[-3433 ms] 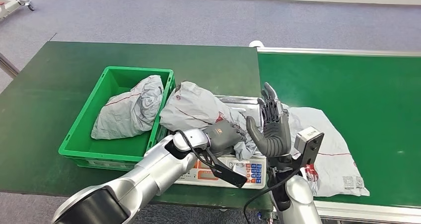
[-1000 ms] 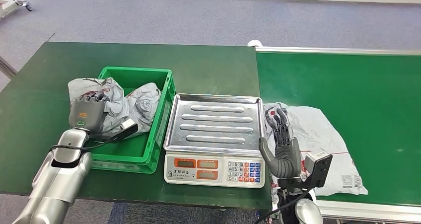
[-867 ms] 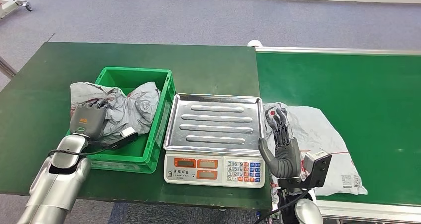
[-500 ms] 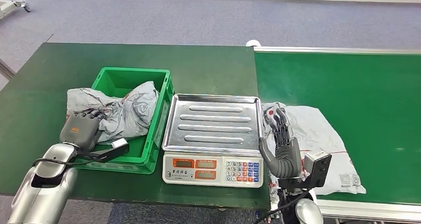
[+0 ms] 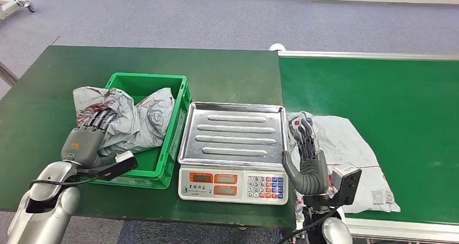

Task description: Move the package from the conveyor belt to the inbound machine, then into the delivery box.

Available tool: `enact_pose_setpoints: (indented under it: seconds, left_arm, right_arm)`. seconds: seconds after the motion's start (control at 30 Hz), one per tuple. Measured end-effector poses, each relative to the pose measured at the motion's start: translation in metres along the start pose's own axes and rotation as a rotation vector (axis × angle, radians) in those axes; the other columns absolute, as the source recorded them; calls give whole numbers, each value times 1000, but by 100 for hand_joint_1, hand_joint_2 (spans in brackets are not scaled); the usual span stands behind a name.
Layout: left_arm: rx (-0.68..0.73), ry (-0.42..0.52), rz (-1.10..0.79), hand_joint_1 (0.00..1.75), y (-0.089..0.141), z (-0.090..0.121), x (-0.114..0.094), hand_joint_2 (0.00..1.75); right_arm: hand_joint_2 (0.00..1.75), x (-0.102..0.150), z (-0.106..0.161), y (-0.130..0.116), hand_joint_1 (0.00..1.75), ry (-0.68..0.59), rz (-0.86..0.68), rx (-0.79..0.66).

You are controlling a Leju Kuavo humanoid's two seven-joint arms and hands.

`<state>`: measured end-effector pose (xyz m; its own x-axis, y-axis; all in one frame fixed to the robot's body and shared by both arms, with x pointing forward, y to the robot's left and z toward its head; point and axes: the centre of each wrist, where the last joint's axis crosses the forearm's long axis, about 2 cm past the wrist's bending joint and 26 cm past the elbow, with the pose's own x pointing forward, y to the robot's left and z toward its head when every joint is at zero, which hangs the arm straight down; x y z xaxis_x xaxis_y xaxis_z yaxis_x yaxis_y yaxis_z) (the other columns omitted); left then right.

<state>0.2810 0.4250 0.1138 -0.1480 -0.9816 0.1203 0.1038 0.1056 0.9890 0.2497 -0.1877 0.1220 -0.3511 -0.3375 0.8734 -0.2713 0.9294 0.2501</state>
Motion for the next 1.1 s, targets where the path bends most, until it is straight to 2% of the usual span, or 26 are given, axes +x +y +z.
enact_pose_setpoints:
  seconds: [0.13,0.23,0.47,0.53,0.67,0.8,0.93,1.1]
  left_arm:
    - [95,-72,194,0,6,0,17,175]
    - [158,-152,407,0,10,-2,37,175]
    - [210,-424,984,0,6,-9,98,175]
    - [211,-478,1078,0,4,-11,112,175]
    - [219,-507,1131,0,4,-13,122,175]
    - [251,-655,1333,0,6,-28,186,175]
    - [258,-691,1405,0,7,-35,217,175]
    - [241,-632,1507,0,0,-54,241,175]
  right_arm:
    - [175,0,-1,0,0,-4,-8,0]
    - [175,0,-1,0,0,-7,-10,-8]
    - [175,1,-7,0,0,-10,11,-34]
    - [175,2,-11,1,0,-9,15,-34]
    - [175,2,-15,1,0,-9,17,-34]
    - [175,-2,-37,8,0,2,17,5]
    - [175,-10,-48,16,0,22,-5,36]
    - [175,-22,-58,26,0,54,-35,59]
